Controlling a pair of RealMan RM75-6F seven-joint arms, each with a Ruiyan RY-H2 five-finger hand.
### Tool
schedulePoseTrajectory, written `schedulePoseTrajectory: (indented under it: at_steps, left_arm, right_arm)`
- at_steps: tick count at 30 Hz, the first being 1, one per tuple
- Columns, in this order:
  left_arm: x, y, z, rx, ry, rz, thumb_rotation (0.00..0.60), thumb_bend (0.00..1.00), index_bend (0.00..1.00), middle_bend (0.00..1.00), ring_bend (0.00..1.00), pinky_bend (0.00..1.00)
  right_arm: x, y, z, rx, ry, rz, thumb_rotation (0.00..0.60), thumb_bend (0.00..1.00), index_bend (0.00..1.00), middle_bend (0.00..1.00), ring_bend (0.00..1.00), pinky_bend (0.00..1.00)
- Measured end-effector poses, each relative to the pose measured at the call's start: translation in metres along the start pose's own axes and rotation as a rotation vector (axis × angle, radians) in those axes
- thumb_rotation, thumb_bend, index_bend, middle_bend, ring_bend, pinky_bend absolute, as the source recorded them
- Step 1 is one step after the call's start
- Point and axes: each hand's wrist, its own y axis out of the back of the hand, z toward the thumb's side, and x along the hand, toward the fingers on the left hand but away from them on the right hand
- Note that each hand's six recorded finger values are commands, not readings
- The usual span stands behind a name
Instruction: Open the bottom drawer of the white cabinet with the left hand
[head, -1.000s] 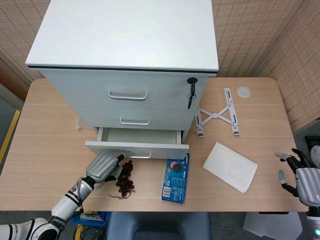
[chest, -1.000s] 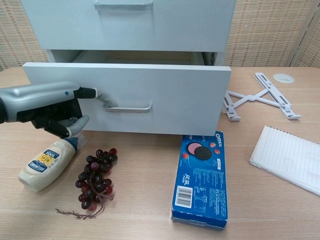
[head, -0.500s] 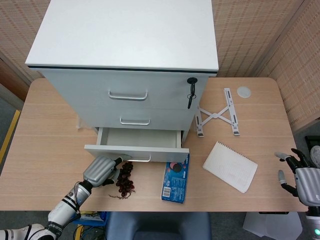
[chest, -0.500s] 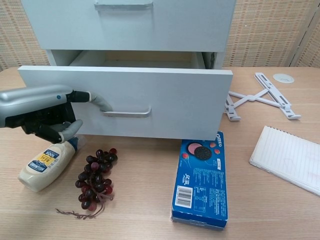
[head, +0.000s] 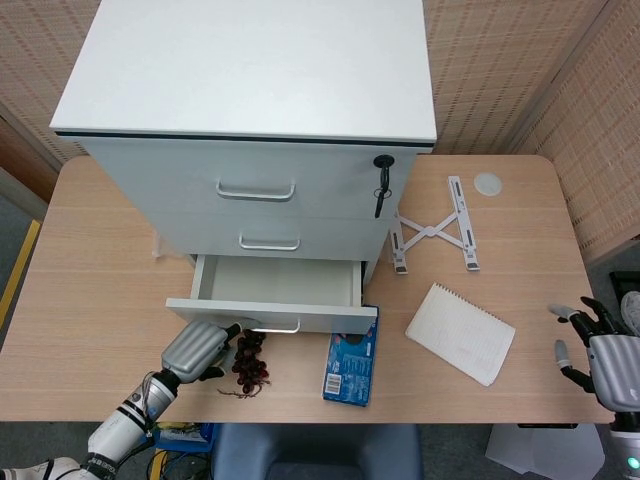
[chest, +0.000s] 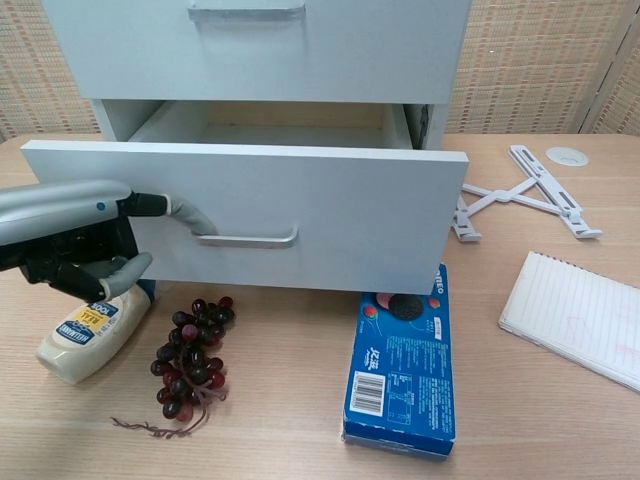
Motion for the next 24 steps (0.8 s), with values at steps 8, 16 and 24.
schedulePoseTrajectory:
  at_steps: [8,16,24]
  left_arm:
    - [-0.006,-0.001,0.003,-0.002,-0.01,-0.009,0.6,0.65,0.2,0.91,0.96,1.0]
    - [-0.013,-0.003,0.006,-0.007,-0.018,-0.016,0.6,0.65,0.2,0.91,0.96,1.0]
    - [-0.021,-0.005,0.01,-0.008,-0.026,-0.017,0.6,0.65,0.2,0.91,0.96,1.0]
  right_arm:
    - [0.0,0.0,0.0,0.001,0.001,0.0,0.6,0.47,0.26,0.36,0.28,0.38]
    - [0.001,0.0,0.001,0.001,0.001,0.0,0.6,0.47,0.26,0.36,0.28,0.38]
    - [0.002,0.0,0.0,0.0,-0.002,-0.002,0.6,0.47,0.26,0.36,0.28,0.38]
